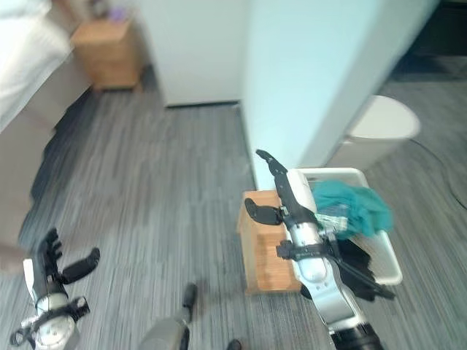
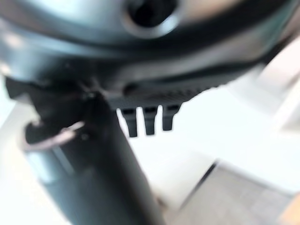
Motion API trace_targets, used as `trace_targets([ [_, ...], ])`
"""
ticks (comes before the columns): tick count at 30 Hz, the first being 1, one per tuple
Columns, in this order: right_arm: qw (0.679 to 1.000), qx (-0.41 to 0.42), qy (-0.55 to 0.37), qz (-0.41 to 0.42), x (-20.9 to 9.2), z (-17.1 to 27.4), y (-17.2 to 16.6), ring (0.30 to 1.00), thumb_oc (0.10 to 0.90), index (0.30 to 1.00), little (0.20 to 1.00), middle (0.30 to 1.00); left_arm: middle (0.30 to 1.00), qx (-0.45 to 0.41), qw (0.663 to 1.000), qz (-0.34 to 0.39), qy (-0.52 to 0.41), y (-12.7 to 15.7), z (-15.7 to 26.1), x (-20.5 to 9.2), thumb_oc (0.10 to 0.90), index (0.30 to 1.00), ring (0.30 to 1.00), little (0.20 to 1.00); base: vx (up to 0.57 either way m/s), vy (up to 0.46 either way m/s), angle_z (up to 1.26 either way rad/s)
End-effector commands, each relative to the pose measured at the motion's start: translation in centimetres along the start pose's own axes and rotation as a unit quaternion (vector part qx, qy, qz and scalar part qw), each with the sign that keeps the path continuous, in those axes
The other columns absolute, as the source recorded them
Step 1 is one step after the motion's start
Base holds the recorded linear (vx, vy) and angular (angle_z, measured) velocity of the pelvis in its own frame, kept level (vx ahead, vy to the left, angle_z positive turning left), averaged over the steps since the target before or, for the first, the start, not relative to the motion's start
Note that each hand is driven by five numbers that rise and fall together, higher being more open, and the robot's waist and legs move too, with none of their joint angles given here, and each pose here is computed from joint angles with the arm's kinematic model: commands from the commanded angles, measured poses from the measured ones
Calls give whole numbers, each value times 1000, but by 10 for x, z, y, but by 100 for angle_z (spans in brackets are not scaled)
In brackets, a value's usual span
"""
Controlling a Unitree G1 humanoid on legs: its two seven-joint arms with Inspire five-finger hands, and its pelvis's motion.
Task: Pick up bed clothes into laundry basket.
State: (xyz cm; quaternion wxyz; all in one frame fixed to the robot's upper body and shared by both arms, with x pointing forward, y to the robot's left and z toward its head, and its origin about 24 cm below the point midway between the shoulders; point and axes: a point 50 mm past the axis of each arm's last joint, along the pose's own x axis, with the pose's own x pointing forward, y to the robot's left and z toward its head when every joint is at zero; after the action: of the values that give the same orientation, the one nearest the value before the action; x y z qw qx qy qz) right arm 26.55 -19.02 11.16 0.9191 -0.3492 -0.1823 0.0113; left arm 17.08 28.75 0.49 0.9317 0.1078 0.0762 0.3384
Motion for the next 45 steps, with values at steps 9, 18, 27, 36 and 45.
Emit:
trace_targets([
  [9, 996, 25, -10, -80, 6, -2, -38, 900, 800, 900, 900, 900, 900, -51, 982, -97, -155, -3, 70, 23, 800, 900, 900, 900, -68, 135, 178],
  [18, 988, 79, -28, -129, 14, 8, -38, 900, 800, 900, 900, 900, 900, -62, 960, -181, -203, -33, 98, 28, 800, 900, 900, 900, 44, 145, 116],
  [27, 978, 167, -71, -104, 29, 23, -37, 900, 800, 900, 900, 900, 900, -123, 937, -171, -278, -23, 134, 29, 800, 900, 900, 900, 153, -159, 104],
  [36, 980, 139, -97, -107, 34, 30, -53, 900, 800, 900, 900, 900, 900, -158, 926, -202, -278, -31, 138, 22, 800, 900, 900, 900, -53, -110, 54],
  [45, 975, 203, -41, -77, 16, 12, -28, 900, 800, 900, 900, 900, 900, -130, 938, -230, -226, -36, 111, 9, 800, 900, 900, 900, 45, 71, 51],
])
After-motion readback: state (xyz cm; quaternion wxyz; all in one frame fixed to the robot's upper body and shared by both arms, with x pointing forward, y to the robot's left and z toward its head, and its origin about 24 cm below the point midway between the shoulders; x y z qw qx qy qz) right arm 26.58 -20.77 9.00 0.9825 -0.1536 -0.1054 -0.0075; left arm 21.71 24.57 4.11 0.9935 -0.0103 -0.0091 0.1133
